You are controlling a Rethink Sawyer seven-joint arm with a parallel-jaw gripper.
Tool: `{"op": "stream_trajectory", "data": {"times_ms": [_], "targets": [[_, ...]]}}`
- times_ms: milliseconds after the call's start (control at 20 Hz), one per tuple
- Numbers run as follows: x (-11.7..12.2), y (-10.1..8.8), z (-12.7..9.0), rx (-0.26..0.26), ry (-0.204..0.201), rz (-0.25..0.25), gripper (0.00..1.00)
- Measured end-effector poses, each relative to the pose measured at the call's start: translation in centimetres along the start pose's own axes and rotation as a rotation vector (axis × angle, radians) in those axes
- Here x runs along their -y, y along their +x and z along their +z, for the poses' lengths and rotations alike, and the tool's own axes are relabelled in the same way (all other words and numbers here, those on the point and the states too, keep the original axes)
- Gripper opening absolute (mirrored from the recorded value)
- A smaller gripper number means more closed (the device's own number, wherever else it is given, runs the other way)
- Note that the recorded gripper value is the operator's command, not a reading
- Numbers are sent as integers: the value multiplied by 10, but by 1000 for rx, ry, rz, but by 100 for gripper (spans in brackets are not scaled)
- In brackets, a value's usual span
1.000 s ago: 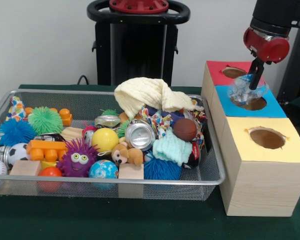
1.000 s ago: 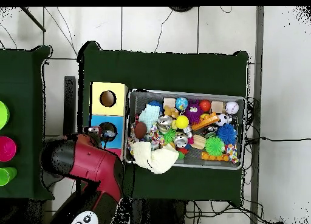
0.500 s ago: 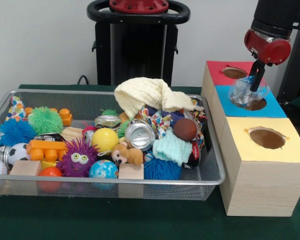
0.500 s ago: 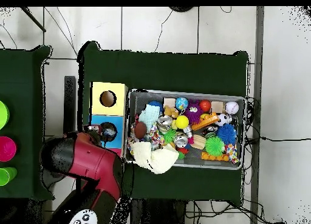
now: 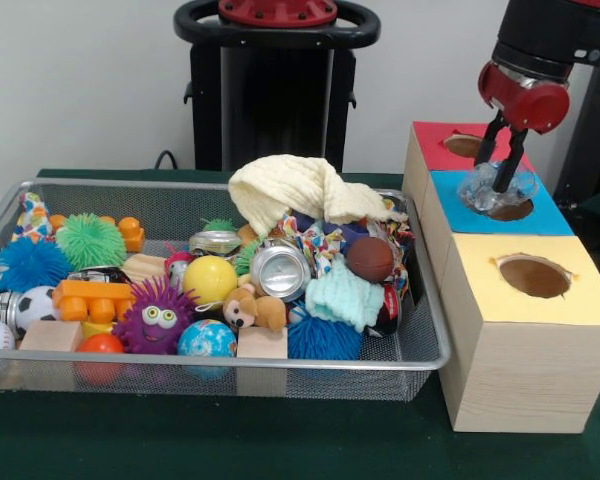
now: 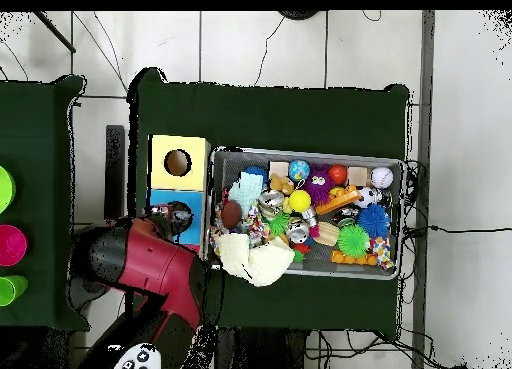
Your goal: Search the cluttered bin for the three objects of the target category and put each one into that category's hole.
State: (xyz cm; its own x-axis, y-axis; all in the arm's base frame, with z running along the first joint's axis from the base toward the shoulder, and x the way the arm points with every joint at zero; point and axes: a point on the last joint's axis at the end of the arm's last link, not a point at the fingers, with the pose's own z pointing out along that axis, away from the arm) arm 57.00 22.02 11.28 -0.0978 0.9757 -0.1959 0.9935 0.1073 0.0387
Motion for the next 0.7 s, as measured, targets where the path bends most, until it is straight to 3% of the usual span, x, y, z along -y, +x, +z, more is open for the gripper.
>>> {"op": "stream_trajectory", "data": {"times_ms": [700], "targets": [[-2,-2,-4,-3,-7,8,100]]}}
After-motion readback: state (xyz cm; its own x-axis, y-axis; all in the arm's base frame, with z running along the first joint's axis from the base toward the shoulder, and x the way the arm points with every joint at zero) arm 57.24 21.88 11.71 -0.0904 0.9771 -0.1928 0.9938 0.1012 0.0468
